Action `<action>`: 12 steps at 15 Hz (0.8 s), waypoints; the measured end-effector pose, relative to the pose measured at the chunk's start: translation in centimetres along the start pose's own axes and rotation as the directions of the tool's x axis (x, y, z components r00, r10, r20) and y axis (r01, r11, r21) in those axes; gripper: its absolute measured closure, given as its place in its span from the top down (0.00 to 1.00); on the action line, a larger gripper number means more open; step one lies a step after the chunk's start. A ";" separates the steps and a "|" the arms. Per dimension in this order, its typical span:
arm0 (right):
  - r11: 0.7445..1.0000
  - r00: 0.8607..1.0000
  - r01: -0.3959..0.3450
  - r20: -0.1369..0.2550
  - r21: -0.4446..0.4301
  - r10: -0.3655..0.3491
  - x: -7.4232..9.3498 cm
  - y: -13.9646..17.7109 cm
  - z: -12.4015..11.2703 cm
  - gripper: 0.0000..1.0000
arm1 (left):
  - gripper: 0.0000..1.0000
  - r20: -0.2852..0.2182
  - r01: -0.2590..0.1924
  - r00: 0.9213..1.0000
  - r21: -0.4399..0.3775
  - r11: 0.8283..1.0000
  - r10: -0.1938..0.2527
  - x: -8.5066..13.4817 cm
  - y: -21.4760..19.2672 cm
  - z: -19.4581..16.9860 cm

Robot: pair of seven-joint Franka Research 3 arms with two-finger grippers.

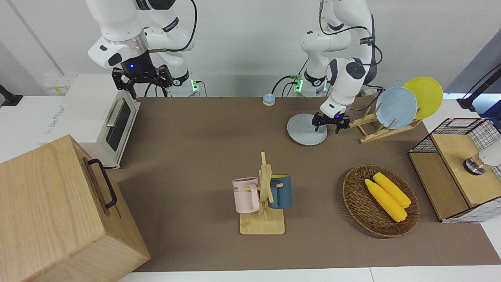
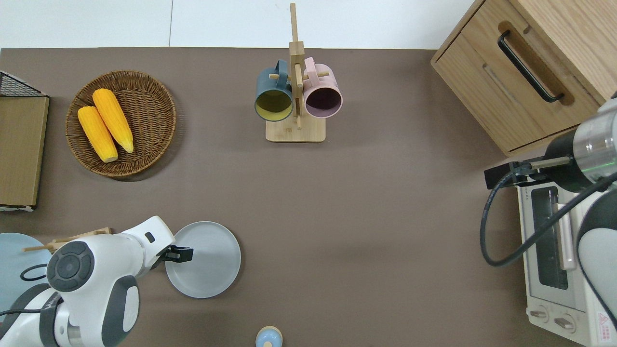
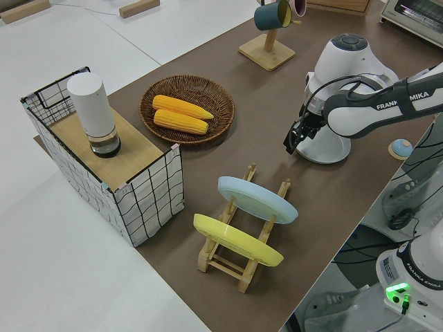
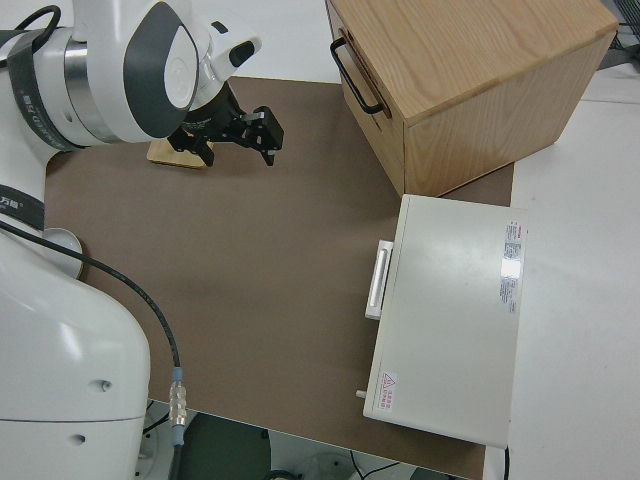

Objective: Pick gray plate from table and place it on lower plate rack with left arm
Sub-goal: 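Close the left gripper on the gray plate's rim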

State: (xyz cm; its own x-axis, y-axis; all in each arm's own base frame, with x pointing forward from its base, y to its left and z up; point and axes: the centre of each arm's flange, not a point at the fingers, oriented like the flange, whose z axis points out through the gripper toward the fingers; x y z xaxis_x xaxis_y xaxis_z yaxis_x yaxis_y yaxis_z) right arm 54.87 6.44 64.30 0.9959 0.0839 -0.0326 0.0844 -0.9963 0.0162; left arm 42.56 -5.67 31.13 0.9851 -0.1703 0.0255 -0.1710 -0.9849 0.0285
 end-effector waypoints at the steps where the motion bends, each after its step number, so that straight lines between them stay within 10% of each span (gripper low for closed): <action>1: 1.000 1.000 0.000 0.000 0.000 0.000 0.0 0.0 0.0 0.99 | 1.00 -0.002 -0.001 1.000 -0.001 1.000 0.001 0.1 0.2 0.3; 8: 1.000 1.000 0.000 0.000 0.000 0.000 0.0 0.0 0.0 0.99 | 0.89 0.004 -0.005 1.000 -0.009 1.000 0.005 0.3 1.7 2.1; 12: 1.000 1.000 0.000 0.000 0.000 0.000 0.0 0.0 0.0 0.99 | 0.43 -0.005 0.003 1.000 -0.008 1.000 -0.003 0.4 1.4 1.9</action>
State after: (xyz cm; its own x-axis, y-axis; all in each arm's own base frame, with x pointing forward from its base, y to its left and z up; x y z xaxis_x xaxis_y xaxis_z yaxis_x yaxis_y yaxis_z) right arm 54.87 6.44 64.30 0.9959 0.0839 -0.0326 0.0844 -0.9963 0.0162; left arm 42.79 -7.23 29.29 0.9854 -0.1673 0.0303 -0.1684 -0.9850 0.0370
